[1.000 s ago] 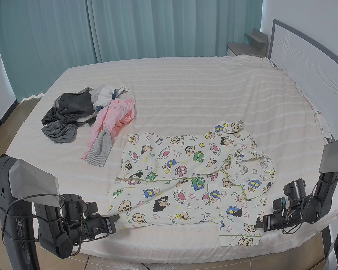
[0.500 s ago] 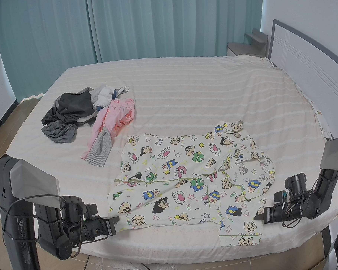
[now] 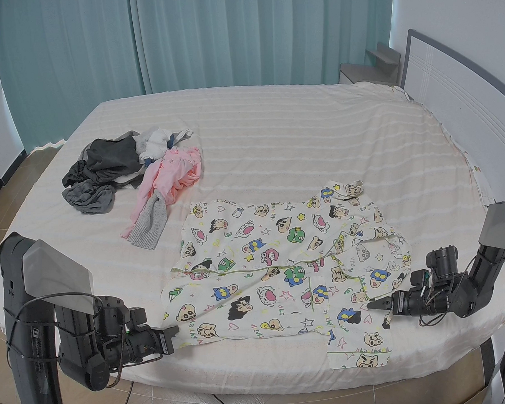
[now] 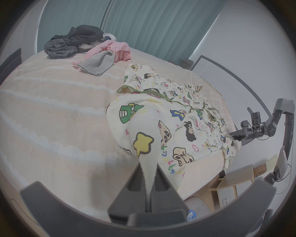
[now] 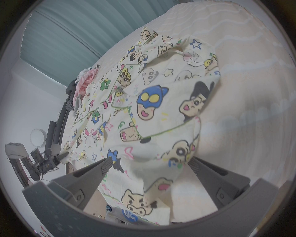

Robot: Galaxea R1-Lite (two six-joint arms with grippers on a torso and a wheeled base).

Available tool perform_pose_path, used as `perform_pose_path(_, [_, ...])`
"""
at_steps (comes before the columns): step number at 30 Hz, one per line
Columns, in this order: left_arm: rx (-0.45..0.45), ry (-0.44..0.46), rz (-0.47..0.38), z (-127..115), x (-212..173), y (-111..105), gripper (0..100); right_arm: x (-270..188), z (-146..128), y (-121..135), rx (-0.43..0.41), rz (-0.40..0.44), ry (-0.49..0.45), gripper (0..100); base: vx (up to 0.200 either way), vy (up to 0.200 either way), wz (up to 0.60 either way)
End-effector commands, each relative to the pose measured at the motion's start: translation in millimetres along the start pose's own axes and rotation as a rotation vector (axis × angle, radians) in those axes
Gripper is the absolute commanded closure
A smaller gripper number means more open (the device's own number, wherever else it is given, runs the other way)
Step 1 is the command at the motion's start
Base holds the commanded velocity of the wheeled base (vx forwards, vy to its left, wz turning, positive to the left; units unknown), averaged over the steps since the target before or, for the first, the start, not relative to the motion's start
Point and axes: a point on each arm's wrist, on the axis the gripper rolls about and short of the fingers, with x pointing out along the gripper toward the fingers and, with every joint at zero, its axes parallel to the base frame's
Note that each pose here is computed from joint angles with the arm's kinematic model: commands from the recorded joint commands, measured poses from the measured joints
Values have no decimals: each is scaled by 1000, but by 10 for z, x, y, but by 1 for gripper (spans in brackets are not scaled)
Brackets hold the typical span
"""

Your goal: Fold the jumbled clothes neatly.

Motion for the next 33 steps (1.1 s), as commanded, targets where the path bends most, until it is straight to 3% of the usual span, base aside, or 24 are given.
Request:
perform_pose_path(1, [2, -12, -2, 4, 15, 4, 100, 106, 49, 8, 1, 6, -3, 0, 0, 0, 0])
perform_pose_path(18, [2, -121, 26, 226, 13, -1, 100, 159, -171, 142, -33, 43, 88, 0, 0, 0, 0])
perform_pose_path(25, [3, -110, 25, 203, 4, -16, 100, 106, -352, 158, -126, 133, 168, 0, 0, 0, 0])
perform_pose_path(33, [7, -117, 22, 220, -10, -29, 100, 237, -423, 239, -181, 161, 203, 0, 0, 0, 0])
